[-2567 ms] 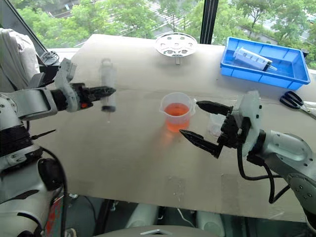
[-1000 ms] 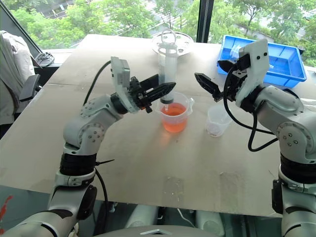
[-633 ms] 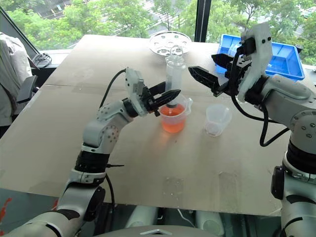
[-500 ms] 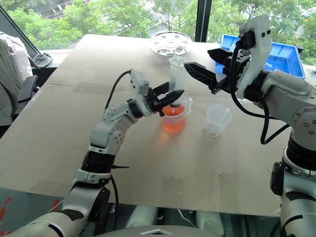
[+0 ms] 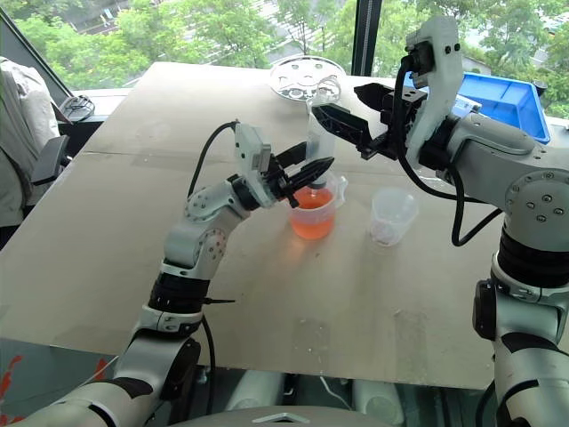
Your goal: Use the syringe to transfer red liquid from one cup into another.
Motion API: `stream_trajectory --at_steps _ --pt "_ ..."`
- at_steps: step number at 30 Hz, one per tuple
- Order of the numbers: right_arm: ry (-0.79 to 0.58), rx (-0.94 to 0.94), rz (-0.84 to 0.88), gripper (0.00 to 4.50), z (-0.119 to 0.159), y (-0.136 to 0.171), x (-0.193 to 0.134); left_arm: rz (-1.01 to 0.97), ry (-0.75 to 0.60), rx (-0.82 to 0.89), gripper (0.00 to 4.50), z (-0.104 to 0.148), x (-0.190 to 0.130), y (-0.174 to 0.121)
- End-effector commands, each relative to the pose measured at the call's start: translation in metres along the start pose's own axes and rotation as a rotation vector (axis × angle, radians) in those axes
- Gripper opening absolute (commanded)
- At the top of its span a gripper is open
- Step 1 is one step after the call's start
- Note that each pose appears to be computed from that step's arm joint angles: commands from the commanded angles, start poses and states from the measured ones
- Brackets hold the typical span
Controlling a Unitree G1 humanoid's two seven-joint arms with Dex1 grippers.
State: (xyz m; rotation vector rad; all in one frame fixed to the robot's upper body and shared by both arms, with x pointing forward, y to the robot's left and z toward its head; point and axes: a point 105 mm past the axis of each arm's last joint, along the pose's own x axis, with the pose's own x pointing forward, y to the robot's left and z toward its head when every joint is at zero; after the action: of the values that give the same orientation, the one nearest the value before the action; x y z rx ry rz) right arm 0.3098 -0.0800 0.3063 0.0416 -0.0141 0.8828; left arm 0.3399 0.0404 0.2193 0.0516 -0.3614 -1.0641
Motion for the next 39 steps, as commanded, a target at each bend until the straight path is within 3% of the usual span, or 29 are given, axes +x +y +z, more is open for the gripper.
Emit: stream_trajectory --at_steps 1,8,12,15,16,18,20,21,22,23,39 --pt "0.010 -0.007 0.023 4.50 0.003 0.004 0.005 -0.034 -0.051 0.046 1.40 0.019 0.005 -0.008" --pt "0.002 0.052 0.043 4.50 0.001 0.005 0.014 -0.039 -0.054 0.052 1.40 0.023 0.005 -0.012" --pt "-0.011 0.069 0.043 3.32 0.003 0.004 0.017 -0.037 -0.051 0.051 1.40 0.022 0.005 -0.012" --pt "-0.016 0.073 0.049 1.86 0.004 0.005 0.018 -0.035 -0.047 0.049 1.40 0.022 0.004 -0.012" --pt "-0.015 0.072 0.053 1.69 0.005 0.006 0.018 -0.023 -0.047 0.045 1.40 0.022 0.004 -0.010" --pt "-0.014 0.071 0.057 1.68 0.005 0.007 0.018 0.001 -0.040 0.011 1.40 0.021 0.004 -0.006" --pt "-0.013 0.063 0.062 1.68 0.004 0.009 0.019 0.021 -0.022 -0.018 2.44 0.021 0.005 -0.002" --pt "-0.012 0.056 0.064 1.68 0.004 0.010 0.020 0.017 -0.008 -0.027 2.62 0.020 0.005 -0.002" --pt "-0.011 0.048 0.066 1.67 0.003 0.011 0.020 0.008 -0.001 -0.024 3.21 0.022 0.006 -0.003" --pt "-0.009 0.037 0.068 1.67 0.002 0.012 0.020 0.011 0.005 -0.034 3.43 0.023 0.007 -0.002" --pt "-0.021 -0.178 0.054 1.65 -0.001 0.015 0.025 0.062 0.156 -0.083 3.51 0.039 0.005 0.006"
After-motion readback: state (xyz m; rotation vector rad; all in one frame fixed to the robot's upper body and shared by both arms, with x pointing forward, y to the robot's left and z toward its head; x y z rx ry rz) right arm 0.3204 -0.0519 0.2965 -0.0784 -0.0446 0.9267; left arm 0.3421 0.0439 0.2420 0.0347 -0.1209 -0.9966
